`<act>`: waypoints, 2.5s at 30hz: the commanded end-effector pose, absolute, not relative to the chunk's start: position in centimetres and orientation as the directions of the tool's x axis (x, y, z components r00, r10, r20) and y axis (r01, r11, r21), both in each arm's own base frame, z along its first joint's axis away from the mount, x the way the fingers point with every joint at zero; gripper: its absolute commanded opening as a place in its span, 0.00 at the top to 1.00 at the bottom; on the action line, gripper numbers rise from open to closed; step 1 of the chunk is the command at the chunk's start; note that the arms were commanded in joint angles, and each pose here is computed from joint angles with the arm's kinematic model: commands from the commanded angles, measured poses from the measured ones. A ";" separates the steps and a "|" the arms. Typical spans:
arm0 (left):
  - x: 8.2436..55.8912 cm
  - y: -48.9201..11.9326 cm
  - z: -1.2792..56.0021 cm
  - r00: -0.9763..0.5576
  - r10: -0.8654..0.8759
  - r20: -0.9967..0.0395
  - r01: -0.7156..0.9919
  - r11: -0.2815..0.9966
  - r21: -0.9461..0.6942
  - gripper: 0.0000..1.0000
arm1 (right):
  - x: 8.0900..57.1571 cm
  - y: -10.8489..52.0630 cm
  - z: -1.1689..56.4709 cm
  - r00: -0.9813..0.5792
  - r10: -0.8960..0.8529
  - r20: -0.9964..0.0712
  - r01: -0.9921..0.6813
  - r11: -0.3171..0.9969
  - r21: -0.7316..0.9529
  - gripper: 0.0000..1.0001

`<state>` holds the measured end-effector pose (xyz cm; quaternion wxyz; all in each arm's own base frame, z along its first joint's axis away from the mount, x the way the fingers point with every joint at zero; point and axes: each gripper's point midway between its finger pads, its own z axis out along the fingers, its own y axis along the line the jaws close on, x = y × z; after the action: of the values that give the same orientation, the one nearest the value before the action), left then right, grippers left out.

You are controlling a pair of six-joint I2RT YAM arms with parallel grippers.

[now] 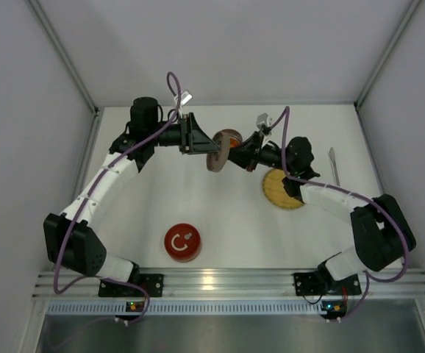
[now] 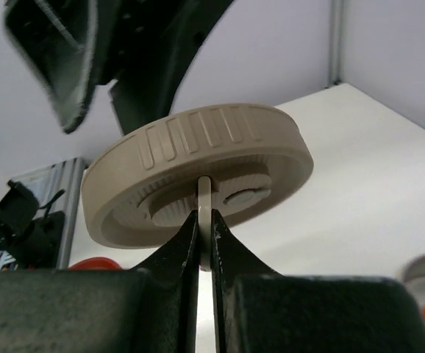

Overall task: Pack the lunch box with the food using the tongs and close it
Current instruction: Pick up the box lid from the center of the board, then place the box lid at the center of the board.

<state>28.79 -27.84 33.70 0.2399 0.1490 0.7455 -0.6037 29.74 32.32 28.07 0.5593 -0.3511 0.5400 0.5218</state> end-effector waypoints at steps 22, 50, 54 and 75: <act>47.2 -20.1 20.6 -0.639 0.088 -0.764 0.332 0.927 -0.172 0.02 | 35.7 15.9 21.6 -0.522 -0.472 -0.711 -0.715 0.696 0.063 1.00; 39.3 -9.8 24.8 -0.652 -0.073 -0.755 0.362 0.845 -0.394 0.02 | 33.4 28.6 5.3 -0.519 -0.731 -0.443 -0.837 0.539 0.093 1.00; 39.1 -10.0 24.9 -0.650 -0.074 -0.756 0.367 0.841 -0.398 0.02 | 32.4 28.2 4.1 -0.519 -0.727 -0.449 -0.839 0.533 0.106 1.00; 39.0 -10.3 24.4 -0.662 -0.078 -0.745 0.374 0.828 -0.418 0.02 | 30.6 27.1 2.9 -0.486 -0.724 -0.490 -0.857 0.506 0.102 0.79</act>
<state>39.11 -10.05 23.67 0.3903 0.0730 0.8758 -0.2746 31.26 27.37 3.91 0.2009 -0.4543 0.8494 0.1781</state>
